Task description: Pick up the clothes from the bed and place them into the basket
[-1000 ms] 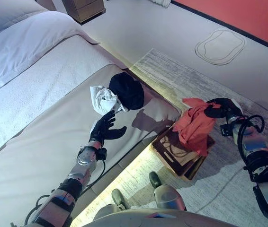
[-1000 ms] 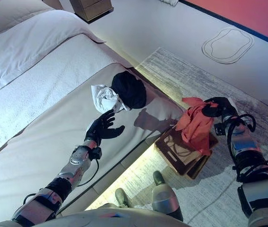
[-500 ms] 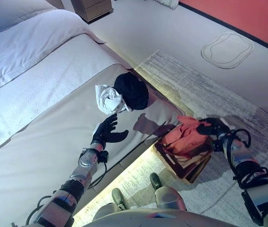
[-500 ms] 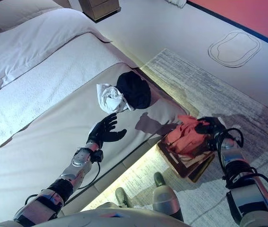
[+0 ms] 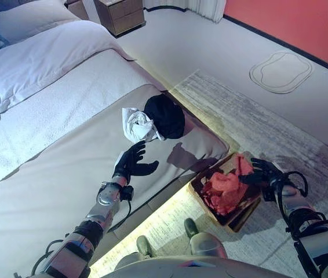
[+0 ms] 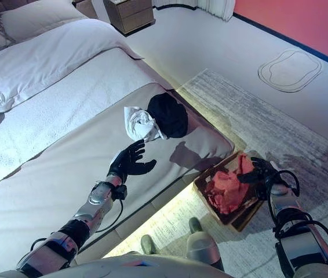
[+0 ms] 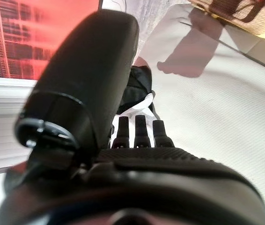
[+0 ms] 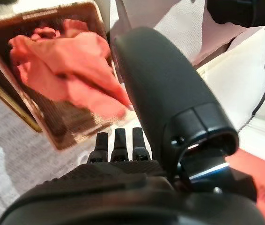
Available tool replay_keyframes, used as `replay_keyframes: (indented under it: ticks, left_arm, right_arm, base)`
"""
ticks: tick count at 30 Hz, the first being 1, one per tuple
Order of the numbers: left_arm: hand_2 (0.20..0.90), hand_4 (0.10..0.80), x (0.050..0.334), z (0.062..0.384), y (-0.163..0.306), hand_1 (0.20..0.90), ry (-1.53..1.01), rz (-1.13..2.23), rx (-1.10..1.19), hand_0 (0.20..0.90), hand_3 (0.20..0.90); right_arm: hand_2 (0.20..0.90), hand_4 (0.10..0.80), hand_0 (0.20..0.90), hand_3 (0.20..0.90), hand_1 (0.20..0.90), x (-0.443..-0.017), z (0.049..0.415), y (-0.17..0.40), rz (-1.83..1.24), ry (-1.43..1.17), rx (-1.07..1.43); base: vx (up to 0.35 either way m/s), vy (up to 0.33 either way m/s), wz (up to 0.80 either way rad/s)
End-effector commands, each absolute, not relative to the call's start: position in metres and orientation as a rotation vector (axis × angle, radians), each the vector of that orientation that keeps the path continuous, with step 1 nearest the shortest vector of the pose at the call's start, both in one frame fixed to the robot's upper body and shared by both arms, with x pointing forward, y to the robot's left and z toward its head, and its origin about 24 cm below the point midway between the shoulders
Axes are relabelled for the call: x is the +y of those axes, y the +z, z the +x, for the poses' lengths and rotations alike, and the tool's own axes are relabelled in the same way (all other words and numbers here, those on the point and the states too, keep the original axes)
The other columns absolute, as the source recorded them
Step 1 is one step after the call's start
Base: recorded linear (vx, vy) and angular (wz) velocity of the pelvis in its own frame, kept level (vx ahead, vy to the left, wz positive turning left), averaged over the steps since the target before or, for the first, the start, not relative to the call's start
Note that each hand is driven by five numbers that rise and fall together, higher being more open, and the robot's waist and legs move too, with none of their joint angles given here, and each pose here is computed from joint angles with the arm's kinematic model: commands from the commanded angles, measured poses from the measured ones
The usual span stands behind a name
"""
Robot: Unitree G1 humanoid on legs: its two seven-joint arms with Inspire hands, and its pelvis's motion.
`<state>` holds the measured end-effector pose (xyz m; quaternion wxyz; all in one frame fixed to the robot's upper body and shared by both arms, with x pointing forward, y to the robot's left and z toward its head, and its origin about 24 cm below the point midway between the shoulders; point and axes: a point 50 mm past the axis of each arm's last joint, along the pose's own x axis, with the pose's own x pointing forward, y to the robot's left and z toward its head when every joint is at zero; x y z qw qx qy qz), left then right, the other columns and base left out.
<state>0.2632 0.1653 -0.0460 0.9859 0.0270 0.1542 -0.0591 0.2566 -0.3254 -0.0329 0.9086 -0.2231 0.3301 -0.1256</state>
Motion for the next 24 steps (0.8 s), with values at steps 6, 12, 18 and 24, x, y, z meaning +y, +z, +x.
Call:
replay_keyframes:
  ticks: [6,12,18,24]
  left_arm:
    - [0.9,0.8,0.162,0.282,-0.017,0.9,-0.125,0.053,0.124,0.9,0.9]
    - [0.9,0.8,0.165,0.281,-0.01,0.9,-0.09,0.049,0.075,0.9,0.9]
    - [0.9,0.8,0.173,0.273,-0.009,0.9,-0.08,0.052,0.053,0.9,0.9]
    - [0.9,0.8,0.171,0.277,0.008,0.9,-0.137,0.059,-0.045,0.9,0.9]
  right_arm:
    - [0.9,0.8,0.9,0.9,0.9,-0.33,0.307,0.048,-0.665,-0.36,0.358]
    - [0.9,0.8,0.9,0.9,0.9,-0.311,0.335,0.112,-0.893,-0.424,0.092]
    - [0.9,0.8,0.9,0.9,0.9,-0.295,0.355,0.172,-1.102,-0.42,-0.117]
    - [0.9,0.8,0.9,0.9,0.9,-0.285,0.368,0.241,-1.281,-0.45,-0.292]
  base:
    - [0.015,-0.007,0.06]
    - [0.025,-0.008,0.17]
    - [0.063,-0.006,0.24]
    - [-0.054,0.025,0.37]
